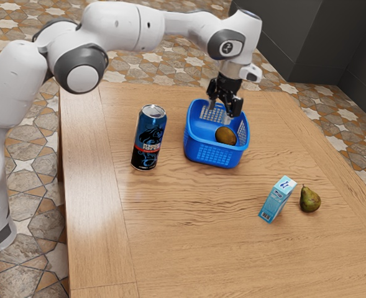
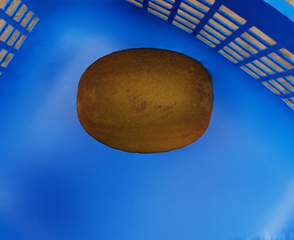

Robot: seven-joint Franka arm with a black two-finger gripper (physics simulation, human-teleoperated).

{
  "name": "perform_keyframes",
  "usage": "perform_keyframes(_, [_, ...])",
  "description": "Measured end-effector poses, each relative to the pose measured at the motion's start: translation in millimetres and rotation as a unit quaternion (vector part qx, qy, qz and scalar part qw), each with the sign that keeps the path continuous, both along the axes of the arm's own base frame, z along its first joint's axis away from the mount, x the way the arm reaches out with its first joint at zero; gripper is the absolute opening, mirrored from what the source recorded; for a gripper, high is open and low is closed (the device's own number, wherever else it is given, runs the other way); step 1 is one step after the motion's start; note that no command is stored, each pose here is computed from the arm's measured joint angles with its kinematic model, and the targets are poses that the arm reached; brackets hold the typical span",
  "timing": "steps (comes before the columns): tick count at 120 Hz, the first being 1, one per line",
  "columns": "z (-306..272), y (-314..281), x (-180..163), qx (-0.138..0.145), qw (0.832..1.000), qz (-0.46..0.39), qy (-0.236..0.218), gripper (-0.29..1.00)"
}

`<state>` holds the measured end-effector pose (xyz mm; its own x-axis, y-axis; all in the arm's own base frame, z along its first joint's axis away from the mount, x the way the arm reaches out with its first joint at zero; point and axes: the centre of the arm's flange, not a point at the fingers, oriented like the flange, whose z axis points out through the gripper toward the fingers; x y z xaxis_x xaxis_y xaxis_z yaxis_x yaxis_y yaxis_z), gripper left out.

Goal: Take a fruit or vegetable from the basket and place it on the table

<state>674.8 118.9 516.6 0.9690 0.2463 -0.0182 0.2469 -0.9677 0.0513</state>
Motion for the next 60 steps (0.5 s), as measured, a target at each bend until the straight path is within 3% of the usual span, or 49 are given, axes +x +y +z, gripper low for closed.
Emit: perform_keyframes(60, [-38,-4,18,-0.013,0.995,-0.094,-0.010,0.70])
